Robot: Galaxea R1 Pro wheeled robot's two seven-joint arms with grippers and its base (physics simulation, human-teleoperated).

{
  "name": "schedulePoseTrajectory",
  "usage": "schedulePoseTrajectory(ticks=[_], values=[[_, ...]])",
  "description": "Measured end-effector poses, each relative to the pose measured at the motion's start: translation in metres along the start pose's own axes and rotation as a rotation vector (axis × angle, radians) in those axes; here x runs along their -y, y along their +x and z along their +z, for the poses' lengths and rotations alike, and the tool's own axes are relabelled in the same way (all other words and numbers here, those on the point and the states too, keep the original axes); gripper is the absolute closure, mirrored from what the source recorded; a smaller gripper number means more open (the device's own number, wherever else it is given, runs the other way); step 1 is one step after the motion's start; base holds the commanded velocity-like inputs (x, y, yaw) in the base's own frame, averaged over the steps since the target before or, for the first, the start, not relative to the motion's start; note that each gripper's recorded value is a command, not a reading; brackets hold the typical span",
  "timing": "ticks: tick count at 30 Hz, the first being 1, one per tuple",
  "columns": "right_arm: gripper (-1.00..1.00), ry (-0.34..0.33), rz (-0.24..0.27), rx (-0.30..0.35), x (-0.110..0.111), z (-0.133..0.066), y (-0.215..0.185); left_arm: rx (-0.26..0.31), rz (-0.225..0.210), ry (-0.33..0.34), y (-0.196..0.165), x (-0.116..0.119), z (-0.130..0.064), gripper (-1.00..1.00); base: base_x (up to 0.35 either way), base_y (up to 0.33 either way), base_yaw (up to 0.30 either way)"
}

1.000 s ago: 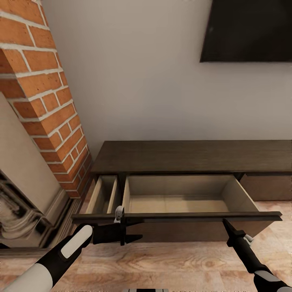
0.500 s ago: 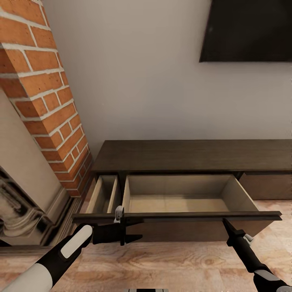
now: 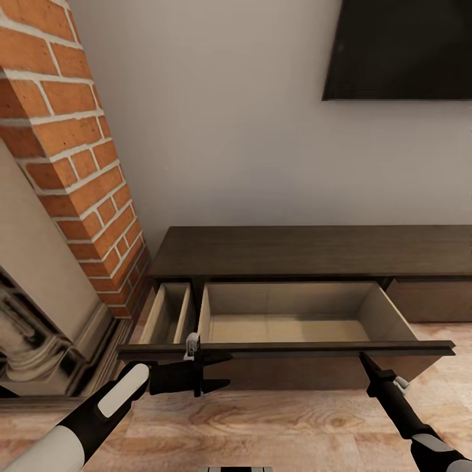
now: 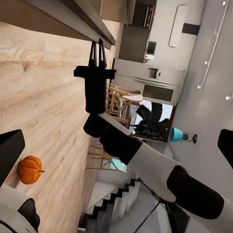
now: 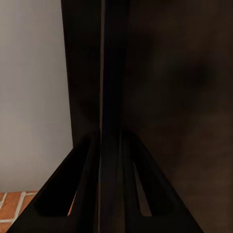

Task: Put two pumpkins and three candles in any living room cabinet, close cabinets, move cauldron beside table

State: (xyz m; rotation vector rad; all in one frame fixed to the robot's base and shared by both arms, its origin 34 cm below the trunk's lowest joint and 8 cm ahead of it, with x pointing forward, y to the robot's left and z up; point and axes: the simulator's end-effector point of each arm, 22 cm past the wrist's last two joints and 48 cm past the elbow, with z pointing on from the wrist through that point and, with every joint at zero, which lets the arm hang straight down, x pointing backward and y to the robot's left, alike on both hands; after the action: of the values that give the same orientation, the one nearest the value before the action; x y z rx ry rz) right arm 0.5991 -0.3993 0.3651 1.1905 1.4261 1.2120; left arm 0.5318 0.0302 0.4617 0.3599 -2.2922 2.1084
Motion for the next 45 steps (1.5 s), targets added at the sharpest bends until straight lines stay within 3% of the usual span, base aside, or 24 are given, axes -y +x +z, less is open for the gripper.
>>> schedulePoseTrajectory(ticks=[13,14,29,45], values=[[1.0,0.0,0.0,0.0,0.0,0.0,0.0,0.0,0.0,0.0,0.0,0.0,0.0,-1.0,0.0,0.0,0.0],[-1.0,0.0,0.0,0.0,0.0,0.0,0.0,0.0,0.0,0.0,0.0,0.0001,0.0,-1.0,0.0,0.0,0.0],[-1.0,-0.002,0.007,-0.005,0.0024,-0.0056,0.002,-0.001,0.0,0.001,0.0003,0.0003,0.0007,-1.0,-0.012,0.0,0.0],[-1.0,0.003,0.007,-0.005,0.0035,-0.0056,0.0021,0.0,0.0,0.001,0.0001,0.0001,0.0003,-1.0,-0.173,0.0,0.0]])
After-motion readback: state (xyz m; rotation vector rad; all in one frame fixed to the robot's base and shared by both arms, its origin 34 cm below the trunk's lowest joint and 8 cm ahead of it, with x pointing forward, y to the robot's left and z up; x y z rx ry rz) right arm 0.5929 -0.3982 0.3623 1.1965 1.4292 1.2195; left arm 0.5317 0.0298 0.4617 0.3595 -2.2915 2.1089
